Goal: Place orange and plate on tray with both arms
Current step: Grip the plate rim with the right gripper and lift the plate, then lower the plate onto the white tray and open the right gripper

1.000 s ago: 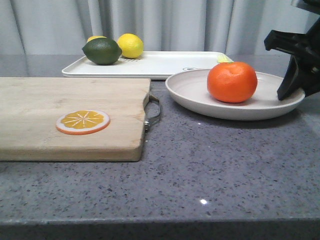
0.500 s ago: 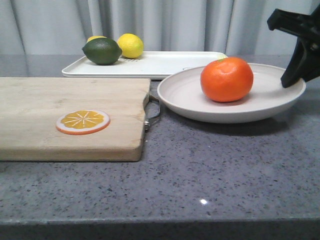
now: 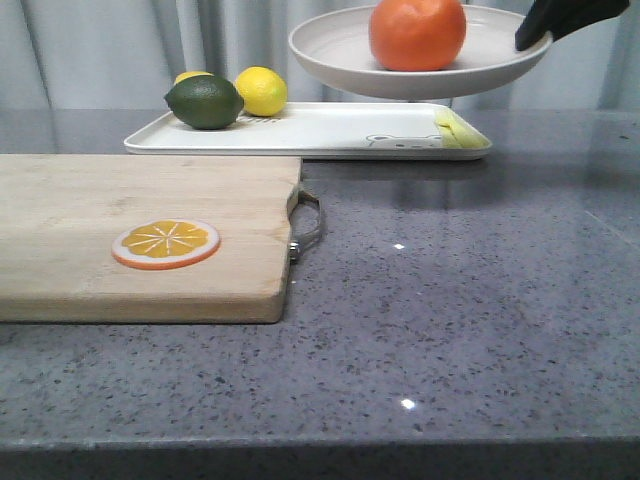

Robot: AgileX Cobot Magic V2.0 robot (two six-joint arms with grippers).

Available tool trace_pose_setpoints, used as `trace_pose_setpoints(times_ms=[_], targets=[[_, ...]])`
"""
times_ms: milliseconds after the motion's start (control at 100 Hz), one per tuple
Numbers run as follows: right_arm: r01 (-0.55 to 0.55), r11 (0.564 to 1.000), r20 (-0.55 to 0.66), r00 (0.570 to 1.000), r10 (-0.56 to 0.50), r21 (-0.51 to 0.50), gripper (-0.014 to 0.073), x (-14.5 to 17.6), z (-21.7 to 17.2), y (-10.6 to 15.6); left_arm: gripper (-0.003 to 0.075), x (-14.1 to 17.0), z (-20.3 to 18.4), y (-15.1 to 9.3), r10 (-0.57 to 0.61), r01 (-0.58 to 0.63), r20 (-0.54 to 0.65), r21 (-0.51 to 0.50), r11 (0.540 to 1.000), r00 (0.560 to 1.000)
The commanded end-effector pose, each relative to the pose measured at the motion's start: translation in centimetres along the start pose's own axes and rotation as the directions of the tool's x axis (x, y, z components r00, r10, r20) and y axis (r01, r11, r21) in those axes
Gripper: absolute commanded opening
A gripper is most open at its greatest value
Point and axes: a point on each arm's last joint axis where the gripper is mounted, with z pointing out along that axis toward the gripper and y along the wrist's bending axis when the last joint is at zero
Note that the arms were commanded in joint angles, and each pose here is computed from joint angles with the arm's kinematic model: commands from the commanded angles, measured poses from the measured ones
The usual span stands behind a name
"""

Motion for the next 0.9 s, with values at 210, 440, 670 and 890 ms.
trace_pose_setpoints(times_ms=[210, 440, 670, 890], targets=[[-0.034, 0.993, 0.068, 0.997, 0.042, -0.116, -0.0067, -5.8, 3.9, 1.4, 0.0617, -1.3, -0.4, 0.2, -0.022, 0.025, 0.07, -0.031, 0.999, 0.997], [-0.024, 0.991, 0.046, 0.998, 0.031, -0.133, -0.0067, -7.6, 8.3, 0.8, 0.0617, -1.3, -0.4, 0.2, -0.022, 0.025, 0.07, -0.031, 0.999, 0.997], [-0.045, 0.988, 0.078, 0.995, 0.057, -0.145, -0.0065, -8.2, 10.8, 0.2, 0.0617, -1.3, -0.4, 0.2, -0.022, 0.025, 0.07, -0.031, 0.999, 0.997], [-0.068, 0.988, 0.057, 0.995, 0.077, -0.142, -0.0065, -7.7, 12.4, -0.5, 0.0617, -1.3, -0.4, 0.2, -0.022, 0.025, 0.07, -0.031, 0.999, 0.997]])
